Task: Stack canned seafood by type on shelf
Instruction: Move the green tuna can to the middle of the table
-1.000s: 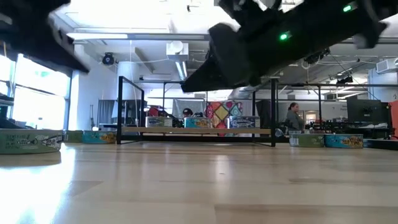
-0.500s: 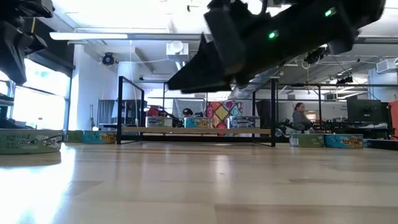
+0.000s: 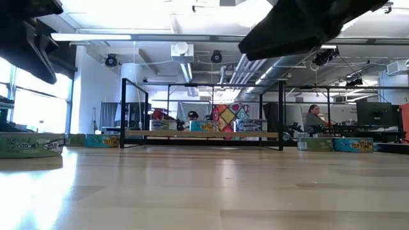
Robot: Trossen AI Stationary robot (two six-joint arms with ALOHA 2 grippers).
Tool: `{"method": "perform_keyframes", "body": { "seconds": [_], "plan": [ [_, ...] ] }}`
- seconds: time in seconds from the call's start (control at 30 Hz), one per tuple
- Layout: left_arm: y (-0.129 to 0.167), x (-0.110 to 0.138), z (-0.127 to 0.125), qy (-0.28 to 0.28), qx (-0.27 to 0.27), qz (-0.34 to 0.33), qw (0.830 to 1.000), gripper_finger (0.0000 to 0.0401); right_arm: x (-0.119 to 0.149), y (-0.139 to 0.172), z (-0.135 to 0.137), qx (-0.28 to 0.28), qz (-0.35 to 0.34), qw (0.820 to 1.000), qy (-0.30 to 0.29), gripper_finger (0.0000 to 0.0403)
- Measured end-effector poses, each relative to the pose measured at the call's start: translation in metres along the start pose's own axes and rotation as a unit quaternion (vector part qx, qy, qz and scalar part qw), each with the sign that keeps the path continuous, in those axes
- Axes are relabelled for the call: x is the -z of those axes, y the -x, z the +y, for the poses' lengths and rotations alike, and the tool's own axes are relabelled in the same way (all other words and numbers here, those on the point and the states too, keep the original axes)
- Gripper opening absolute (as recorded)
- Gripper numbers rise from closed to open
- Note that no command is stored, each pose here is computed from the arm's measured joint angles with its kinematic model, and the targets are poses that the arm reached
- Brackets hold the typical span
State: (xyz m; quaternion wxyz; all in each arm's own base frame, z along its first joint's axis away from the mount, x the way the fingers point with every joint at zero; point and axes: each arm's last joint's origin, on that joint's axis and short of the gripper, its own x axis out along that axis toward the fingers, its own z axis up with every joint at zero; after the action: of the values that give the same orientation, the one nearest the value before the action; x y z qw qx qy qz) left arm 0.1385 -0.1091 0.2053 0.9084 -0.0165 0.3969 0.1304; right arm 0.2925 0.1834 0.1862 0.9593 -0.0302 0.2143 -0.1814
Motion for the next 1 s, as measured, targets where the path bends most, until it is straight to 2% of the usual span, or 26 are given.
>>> {"method": "perform_keyframes", "body": {
  "seconds": [0.17, 0.4, 0.57, 0.77, 1.0],
  "plan": [
    [-0.004, 0.003, -0.001, -0.003, 0.007, -0.008, 1.000, 0.0078, 0.002, 0.027, -0.002, -0.015, 0.025, 0.999, 0.015, 0.0220],
    [-0.004, 0.003, -0.001, -0.017, 0.006, -0.009, 1.000, 0.0146, -0.001, 0.069, -0.027, -0.027, 0.104, 0.992, -0.067, 0.0220],
    [-0.007, 0.006, -0.004, -0.080, 0.032, 0.028, 0.996, 0.0182, 0.001, 0.076, -0.035, 0.004, 0.108, 0.989, -0.101, 0.0220],
    [-0.019, 0.014, -0.012, -0.109, 0.030, 0.077, 0.991, 0.0192, 0.010, 0.067, -0.029, 0.044, 0.080, 0.993, -0.075, 0.0220],
    [-0.037, 0.025, -0.021, -0.106, -0.012, 0.116, 0.988, 0.0172, 0.024, 0.049, -0.024, 0.075, 0.088, 0.991, -0.066, 0.0220]
  ]
}}
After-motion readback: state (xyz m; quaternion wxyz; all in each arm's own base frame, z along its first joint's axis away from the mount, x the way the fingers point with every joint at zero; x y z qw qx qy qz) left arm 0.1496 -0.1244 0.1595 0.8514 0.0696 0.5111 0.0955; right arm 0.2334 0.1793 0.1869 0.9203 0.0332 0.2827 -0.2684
